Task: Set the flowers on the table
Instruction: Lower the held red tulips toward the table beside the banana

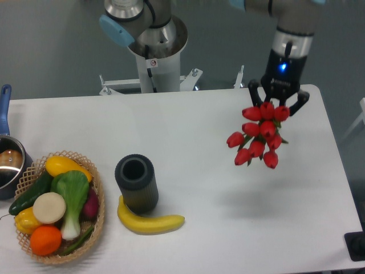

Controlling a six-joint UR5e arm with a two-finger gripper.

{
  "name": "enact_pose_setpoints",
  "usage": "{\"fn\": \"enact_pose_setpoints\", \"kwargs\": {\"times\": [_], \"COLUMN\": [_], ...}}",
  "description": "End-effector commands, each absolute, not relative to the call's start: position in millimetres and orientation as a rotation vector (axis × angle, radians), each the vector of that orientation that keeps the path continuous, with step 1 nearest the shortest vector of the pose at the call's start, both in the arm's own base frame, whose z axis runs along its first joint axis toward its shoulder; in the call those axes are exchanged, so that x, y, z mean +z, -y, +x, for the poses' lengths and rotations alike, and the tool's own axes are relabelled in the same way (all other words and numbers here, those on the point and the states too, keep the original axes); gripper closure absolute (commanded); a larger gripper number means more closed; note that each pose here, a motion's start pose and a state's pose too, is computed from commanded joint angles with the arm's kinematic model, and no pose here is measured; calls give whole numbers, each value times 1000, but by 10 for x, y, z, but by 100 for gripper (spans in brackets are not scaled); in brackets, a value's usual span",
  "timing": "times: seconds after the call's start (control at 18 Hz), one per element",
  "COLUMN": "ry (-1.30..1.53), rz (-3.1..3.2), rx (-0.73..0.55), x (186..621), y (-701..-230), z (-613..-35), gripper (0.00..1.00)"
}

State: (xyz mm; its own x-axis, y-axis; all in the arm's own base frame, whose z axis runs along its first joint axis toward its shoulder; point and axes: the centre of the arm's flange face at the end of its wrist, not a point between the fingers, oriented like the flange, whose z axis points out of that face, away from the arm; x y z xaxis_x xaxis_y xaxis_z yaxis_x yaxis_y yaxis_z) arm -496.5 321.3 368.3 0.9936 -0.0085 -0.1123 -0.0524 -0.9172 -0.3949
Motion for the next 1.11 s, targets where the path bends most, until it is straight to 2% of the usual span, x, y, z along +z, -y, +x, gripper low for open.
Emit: {"fn": "enact_pose_setpoints", "kwargs": {"times": [0.72,0.89,1.0,1.11], "ry": [-107,-108,-120,-133], "rz": [-2742,-2748,-2749,-2746], "rx": [44,21,13,12], "x": [2939,2797,2748,2703], "y": [-4157,-4258,-4316,-4383], "z": [-5026,-5057,-5066,-5063], "gripper": [65,62,56,56]}}
